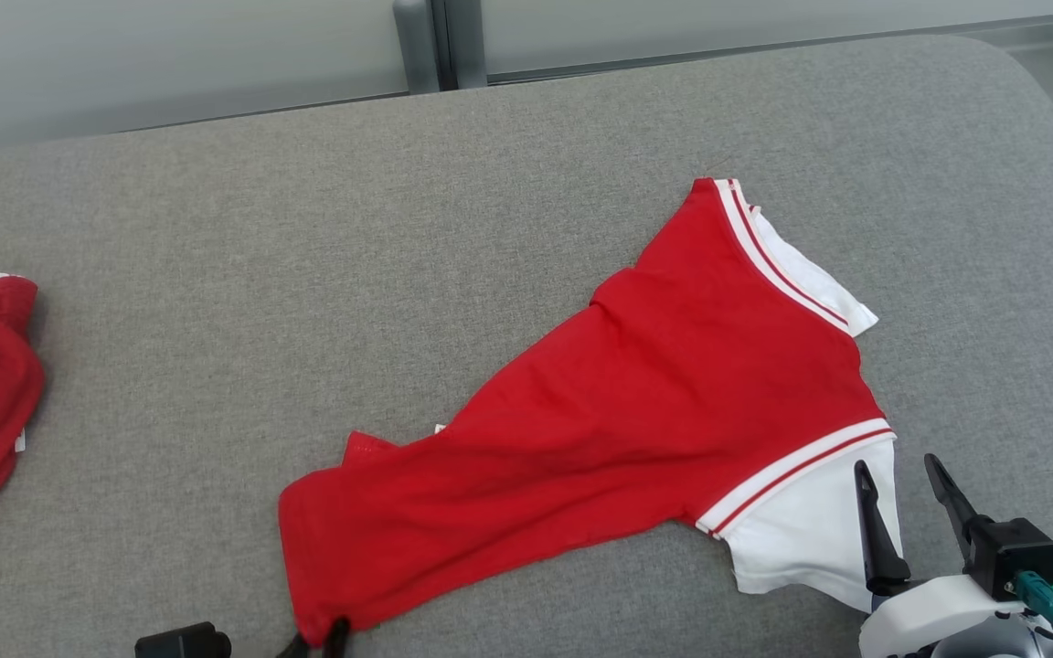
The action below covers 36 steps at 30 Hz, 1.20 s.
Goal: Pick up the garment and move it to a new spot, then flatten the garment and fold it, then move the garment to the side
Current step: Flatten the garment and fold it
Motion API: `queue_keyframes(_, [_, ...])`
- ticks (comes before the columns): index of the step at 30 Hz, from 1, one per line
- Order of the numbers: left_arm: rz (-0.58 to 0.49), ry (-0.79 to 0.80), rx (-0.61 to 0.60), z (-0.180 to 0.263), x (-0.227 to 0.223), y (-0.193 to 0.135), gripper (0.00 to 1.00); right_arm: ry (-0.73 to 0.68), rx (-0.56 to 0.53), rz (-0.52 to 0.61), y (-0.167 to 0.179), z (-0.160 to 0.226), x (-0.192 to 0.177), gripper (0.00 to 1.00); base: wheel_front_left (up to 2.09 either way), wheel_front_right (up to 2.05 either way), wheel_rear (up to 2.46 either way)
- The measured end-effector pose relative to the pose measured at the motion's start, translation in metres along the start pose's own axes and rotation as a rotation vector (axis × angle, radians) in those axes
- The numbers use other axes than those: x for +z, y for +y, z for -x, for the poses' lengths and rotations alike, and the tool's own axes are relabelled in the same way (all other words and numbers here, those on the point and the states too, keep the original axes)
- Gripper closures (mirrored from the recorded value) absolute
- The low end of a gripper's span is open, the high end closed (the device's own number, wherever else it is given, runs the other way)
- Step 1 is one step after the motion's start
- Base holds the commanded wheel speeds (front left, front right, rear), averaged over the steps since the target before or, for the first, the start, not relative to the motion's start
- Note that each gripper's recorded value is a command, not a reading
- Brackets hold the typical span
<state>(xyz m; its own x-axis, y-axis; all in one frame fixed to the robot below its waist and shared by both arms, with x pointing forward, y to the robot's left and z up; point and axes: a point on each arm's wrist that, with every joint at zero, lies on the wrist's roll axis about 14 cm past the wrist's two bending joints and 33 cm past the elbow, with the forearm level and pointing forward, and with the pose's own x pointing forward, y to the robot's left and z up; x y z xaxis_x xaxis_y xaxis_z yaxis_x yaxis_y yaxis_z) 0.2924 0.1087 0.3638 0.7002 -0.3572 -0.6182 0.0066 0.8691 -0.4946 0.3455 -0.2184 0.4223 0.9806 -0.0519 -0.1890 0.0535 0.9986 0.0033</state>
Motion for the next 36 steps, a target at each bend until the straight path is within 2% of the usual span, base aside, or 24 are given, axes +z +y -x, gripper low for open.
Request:
queue_keyframes(10, [-0.018, -0.066, 0.054, 0.002, 0.016, 0.013, 0.00, -0.015, -0.008, 0.010, -0.003, 0.000, 0.005, 0.00, 0.00, 0.00, 0.00])
queue_keyframes(16, [-0.037, -0.214, 0.115, 0.009, 0.056, 0.025, 0.00, -0.051, -0.009, 0.025, -0.005, -0.002, 0.017, 0.00, 0.00, 0.00, 0.00])
queue_keyframes(22, [-0.080, -0.402, 0.117, 0.022, 0.099, 0.018, 0.00, -0.143, -0.023, 0.055, -0.011, -0.003, 0.046, 0.00, 0.00, 0.00, 0.00])
queue_keyframes(29, [-0.232, -0.582, 0.090, 0.043, 0.126, 0.006, 0.00, -0.272, -0.029, 0.096, -0.015, 0.003, 0.088, 0.00, 0.00, 0.00, 0.00])
queue_keyframes(36, [-0.367, -0.678, 0.063, 0.059, 0.136, -0.002, 0.00, -0.324, 0.003, 0.115, -0.007, 0.011, 0.104, 0.00, 0.00, 0.00, 0.00])
